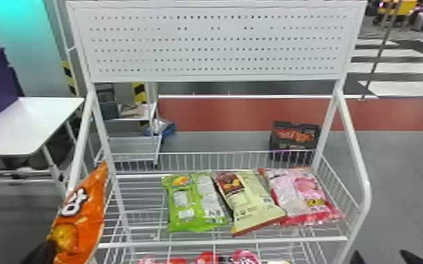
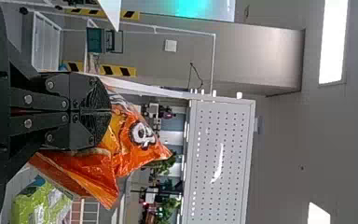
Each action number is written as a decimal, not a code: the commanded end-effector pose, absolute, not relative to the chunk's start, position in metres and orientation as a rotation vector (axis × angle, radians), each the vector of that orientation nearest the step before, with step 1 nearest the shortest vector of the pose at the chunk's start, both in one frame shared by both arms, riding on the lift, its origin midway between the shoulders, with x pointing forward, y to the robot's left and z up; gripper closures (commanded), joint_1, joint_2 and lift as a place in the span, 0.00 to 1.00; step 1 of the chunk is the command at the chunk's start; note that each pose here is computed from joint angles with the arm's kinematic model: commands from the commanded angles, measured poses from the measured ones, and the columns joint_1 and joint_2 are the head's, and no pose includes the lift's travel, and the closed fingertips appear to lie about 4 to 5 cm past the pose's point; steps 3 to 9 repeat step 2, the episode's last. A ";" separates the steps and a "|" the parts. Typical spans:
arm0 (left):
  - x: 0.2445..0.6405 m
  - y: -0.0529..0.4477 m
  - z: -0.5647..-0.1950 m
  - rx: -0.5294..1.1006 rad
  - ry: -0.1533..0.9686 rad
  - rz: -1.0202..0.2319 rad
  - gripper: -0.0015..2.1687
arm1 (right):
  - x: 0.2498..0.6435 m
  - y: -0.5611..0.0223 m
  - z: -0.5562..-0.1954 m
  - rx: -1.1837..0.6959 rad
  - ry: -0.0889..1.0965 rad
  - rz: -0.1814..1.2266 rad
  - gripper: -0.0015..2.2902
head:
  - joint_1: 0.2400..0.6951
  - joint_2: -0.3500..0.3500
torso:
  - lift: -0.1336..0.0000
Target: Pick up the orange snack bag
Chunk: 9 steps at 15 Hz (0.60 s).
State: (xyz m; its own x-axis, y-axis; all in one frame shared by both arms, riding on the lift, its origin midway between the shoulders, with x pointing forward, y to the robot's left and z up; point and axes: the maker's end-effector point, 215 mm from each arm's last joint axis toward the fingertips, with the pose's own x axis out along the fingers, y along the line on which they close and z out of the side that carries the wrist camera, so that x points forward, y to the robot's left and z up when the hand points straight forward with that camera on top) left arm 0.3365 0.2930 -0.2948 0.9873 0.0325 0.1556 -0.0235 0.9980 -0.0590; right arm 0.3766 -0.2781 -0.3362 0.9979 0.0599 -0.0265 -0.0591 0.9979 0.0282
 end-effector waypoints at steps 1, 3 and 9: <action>0.336 0.293 -0.295 -0.057 -0.157 0.028 0.86 | 0.376 -0.278 -0.335 0.028 0.025 0.060 0.07 | 0.57 0.50 | 1.00; 0.336 0.293 -0.295 -0.058 -0.157 0.029 0.86 | 0.376 -0.278 -0.337 0.028 0.029 0.060 0.07 | 0.57 0.50 | 1.00; 0.336 0.293 -0.295 -0.058 -0.157 0.029 0.86 | 0.376 -0.278 -0.337 0.028 0.029 0.060 0.07 | 0.57 0.50 | 1.00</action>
